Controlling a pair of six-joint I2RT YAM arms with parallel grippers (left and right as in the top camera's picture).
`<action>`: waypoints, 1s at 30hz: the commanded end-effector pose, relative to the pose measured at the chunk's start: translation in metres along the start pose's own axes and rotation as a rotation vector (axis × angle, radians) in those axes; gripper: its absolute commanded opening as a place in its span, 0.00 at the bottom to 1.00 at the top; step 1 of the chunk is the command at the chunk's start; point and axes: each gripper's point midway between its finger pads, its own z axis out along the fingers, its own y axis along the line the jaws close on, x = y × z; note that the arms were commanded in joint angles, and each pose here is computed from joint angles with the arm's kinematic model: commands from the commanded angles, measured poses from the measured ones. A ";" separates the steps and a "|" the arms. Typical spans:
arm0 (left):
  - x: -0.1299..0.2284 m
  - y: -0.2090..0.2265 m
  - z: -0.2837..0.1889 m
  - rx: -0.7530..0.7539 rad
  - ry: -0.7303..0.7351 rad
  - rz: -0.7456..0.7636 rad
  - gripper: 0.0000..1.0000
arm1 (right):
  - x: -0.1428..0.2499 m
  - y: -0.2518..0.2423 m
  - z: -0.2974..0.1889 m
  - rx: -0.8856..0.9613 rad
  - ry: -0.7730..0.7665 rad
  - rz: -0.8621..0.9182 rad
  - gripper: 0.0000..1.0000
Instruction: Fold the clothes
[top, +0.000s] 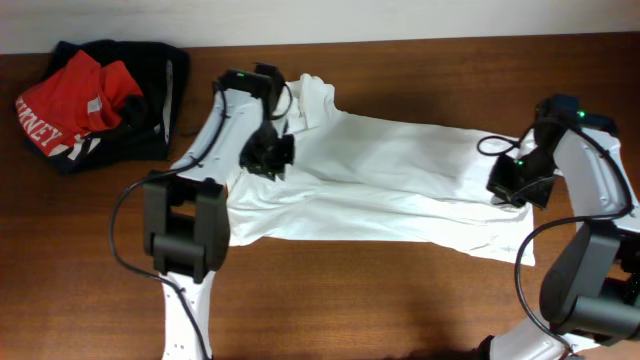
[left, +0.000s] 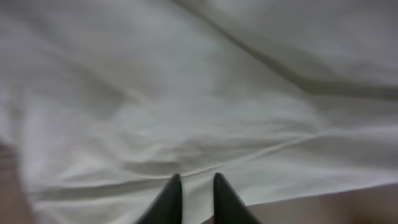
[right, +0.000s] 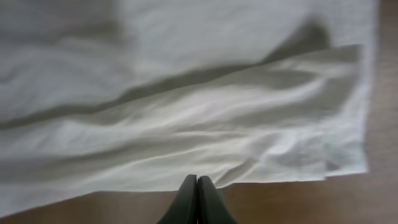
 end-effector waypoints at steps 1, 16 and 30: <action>0.004 -0.012 0.037 0.014 0.083 0.051 0.18 | 0.002 0.021 0.001 -0.044 0.002 -0.059 0.05; 0.047 0.057 0.058 -0.255 0.330 -0.248 0.01 | 0.006 0.033 0.003 -0.042 0.004 -0.096 0.06; 0.013 0.049 -0.042 -0.222 -0.066 -0.185 0.56 | 0.001 0.033 0.003 -0.043 -0.013 -0.098 0.14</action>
